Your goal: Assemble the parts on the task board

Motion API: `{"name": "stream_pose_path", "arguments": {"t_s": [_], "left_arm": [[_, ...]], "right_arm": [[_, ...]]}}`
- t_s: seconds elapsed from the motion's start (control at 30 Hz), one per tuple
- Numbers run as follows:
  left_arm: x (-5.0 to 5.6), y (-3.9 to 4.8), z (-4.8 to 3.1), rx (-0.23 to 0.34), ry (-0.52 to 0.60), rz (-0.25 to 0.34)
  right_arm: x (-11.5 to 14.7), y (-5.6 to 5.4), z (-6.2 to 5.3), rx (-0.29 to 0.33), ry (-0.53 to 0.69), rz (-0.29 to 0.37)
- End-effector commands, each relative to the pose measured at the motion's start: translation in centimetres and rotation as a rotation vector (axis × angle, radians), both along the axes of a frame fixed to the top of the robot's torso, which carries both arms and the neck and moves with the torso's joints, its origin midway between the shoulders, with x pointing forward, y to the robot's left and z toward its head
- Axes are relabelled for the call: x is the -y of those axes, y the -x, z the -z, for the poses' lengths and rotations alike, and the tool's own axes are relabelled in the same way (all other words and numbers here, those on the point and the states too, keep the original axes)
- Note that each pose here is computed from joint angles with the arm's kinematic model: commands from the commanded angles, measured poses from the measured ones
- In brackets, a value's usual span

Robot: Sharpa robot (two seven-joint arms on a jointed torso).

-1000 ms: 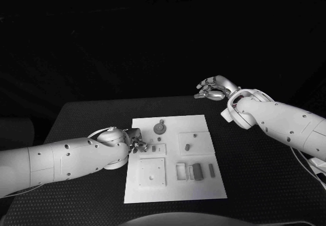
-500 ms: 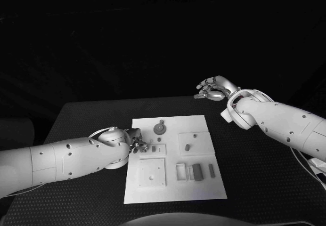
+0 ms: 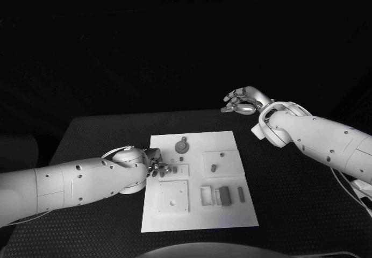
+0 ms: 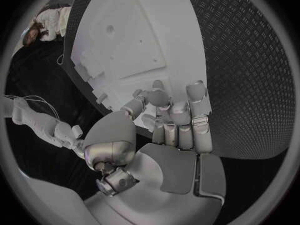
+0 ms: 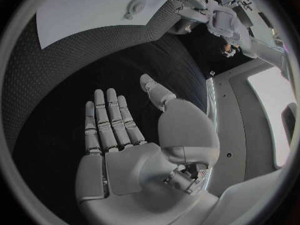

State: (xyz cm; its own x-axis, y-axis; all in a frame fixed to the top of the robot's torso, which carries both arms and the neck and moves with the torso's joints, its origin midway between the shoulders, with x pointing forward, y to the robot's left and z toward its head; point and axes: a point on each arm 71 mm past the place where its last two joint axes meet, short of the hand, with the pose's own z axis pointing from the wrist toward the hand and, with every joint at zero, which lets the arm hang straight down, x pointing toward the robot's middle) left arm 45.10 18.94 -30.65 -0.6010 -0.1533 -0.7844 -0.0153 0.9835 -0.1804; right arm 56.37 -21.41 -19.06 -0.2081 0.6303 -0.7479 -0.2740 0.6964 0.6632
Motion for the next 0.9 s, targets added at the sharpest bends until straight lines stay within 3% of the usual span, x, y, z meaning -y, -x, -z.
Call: {"name": "stream_pose_path", "arguments": {"t_s": [0.03,0.6,0.9], "left_arm": [[0.3,0.30,0.33,-0.033,0.002,0.014],[-1.0,-0.10,0.15,0.002,-0.008,-0.017],[-1.4,-0.33,-0.43,0.006,0.033,-0.047]], "right_arm": [[-0.2,0.1,0.0,-0.001,-0.001,-0.014],[-0.1,0.0,0.0,0.000,-0.001,-0.011],[-0.1,0.1,0.1,-0.002,-0.001,-0.011]]}}
